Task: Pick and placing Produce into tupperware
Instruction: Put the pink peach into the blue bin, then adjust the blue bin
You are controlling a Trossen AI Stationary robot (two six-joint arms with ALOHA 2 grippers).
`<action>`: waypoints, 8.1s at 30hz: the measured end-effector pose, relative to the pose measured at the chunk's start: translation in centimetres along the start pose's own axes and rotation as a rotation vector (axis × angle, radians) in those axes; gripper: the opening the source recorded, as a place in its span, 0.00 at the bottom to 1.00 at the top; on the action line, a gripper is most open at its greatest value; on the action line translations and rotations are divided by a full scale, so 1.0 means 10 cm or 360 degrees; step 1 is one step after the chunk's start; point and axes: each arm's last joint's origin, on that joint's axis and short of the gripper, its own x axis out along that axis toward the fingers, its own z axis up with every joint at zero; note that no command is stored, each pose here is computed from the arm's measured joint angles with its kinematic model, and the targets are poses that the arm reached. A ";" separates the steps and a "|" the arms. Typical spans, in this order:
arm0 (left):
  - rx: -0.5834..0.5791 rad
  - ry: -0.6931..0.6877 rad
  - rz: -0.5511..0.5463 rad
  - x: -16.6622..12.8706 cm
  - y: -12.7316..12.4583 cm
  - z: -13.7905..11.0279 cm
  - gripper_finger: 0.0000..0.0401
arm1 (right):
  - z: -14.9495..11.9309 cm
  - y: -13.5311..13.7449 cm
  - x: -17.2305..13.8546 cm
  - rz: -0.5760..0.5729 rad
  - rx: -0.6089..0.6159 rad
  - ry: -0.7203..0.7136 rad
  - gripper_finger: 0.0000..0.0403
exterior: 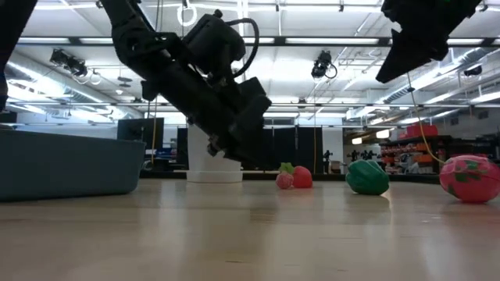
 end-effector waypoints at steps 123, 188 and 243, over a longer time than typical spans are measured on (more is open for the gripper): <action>-0.0251 -0.0244 0.0214 0.31 0.07 -0.17 0.13 | 0.08 0.05 -0.02 0.0071 -0.0024 -0.0079 0.31; -0.0295 0.0702 0.0466 -1.70 -0.58 -0.45 0.34 | 0.08 0.06 -0.02 0.0078 0.0033 -0.0083 0.31; -0.0231 0.0542 0.0244 -1.01 -0.44 -0.22 0.00 | 0.09 0.06 -0.02 0.0083 0.0006 -0.0091 0.31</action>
